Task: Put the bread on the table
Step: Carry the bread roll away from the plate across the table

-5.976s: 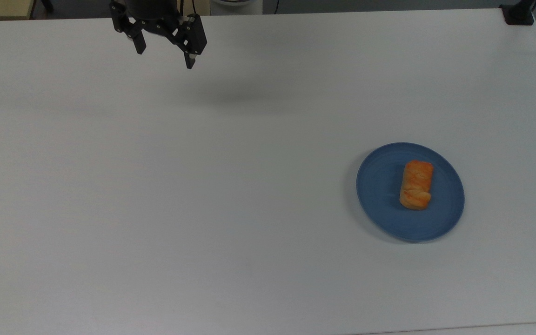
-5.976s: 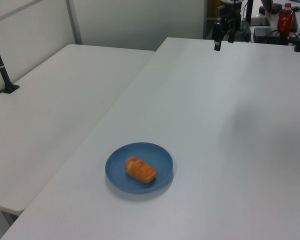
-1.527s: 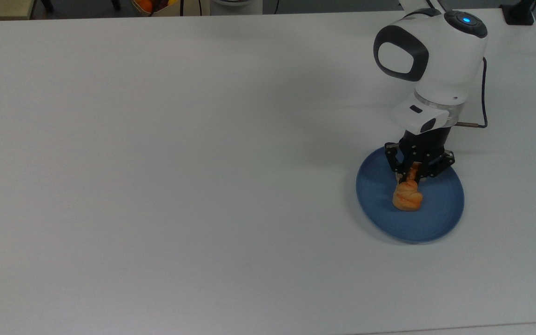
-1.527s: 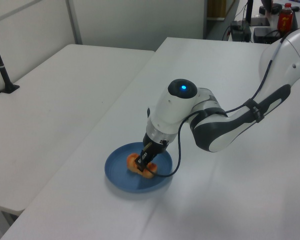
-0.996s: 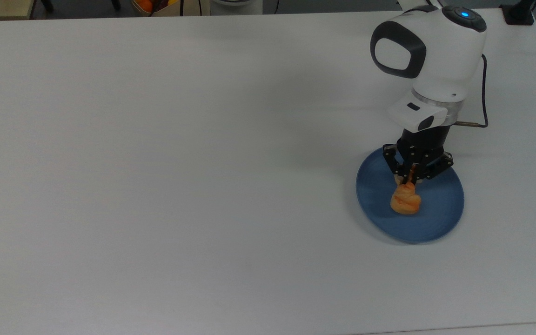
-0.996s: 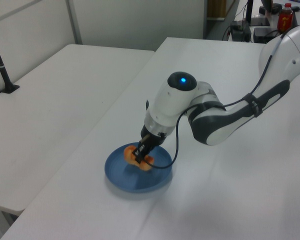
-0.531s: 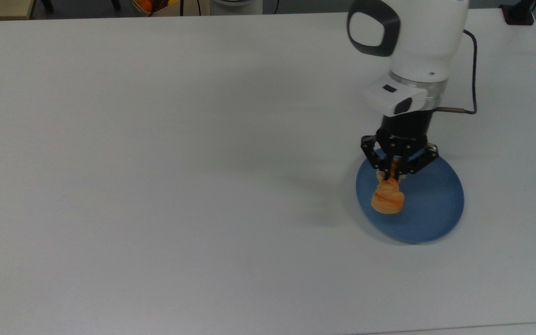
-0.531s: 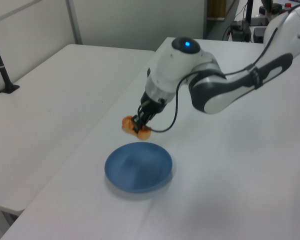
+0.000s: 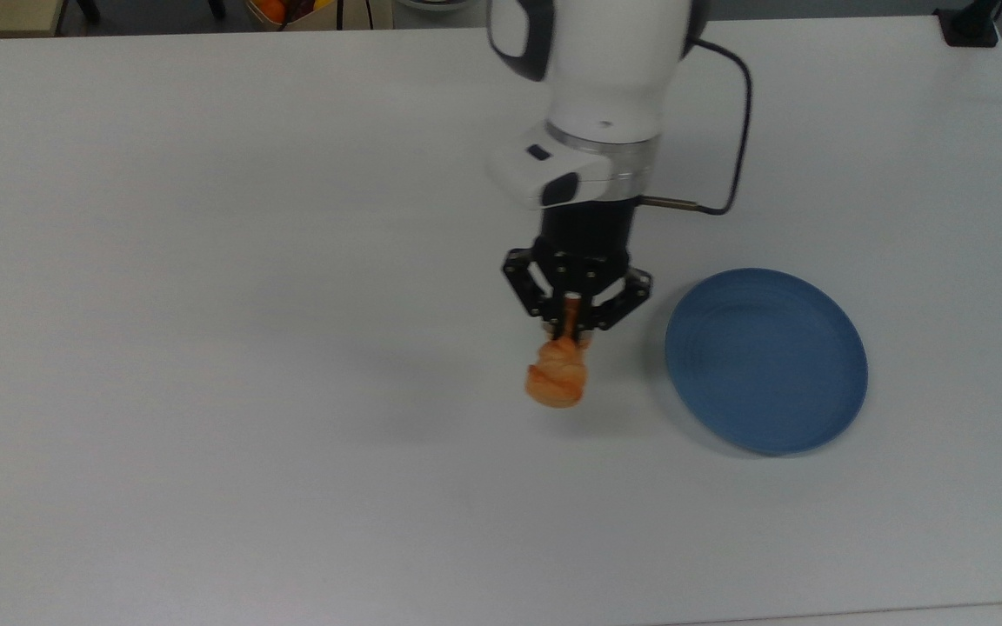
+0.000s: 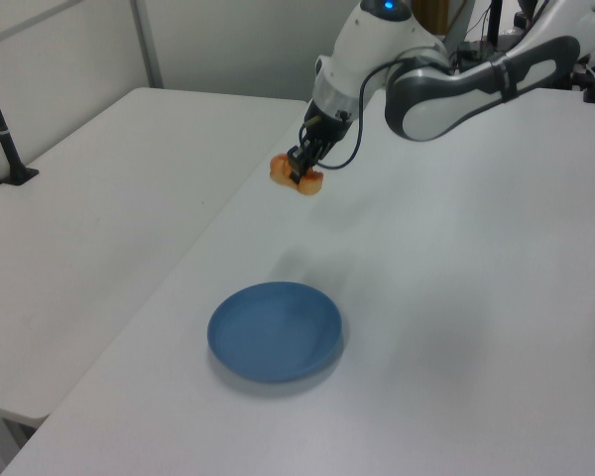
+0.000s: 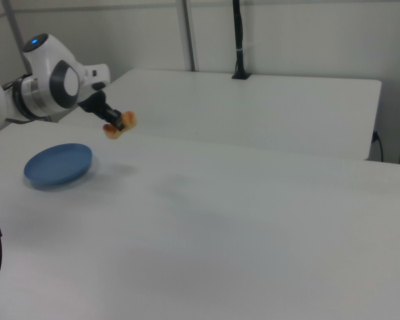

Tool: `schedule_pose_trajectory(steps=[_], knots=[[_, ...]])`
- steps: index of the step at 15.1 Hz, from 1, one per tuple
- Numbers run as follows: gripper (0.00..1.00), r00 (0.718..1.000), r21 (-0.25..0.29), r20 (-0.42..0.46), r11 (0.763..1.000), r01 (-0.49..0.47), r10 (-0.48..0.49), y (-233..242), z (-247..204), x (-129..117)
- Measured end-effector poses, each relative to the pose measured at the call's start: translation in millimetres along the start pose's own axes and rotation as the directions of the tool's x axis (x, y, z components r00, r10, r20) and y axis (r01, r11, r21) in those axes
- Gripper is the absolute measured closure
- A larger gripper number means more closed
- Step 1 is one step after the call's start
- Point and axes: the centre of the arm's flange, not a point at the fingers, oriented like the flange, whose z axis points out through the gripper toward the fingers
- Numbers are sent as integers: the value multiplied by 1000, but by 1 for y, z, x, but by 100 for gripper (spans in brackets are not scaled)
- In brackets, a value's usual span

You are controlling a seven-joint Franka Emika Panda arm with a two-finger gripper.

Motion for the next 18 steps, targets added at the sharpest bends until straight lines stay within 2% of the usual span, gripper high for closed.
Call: schedule_pose_trajectory(steps=[9,18], knots=[[88,999,-63,18,998,29,-28,130,6,39],[88,998,-57,61,998,21,-17,293,14,62]])
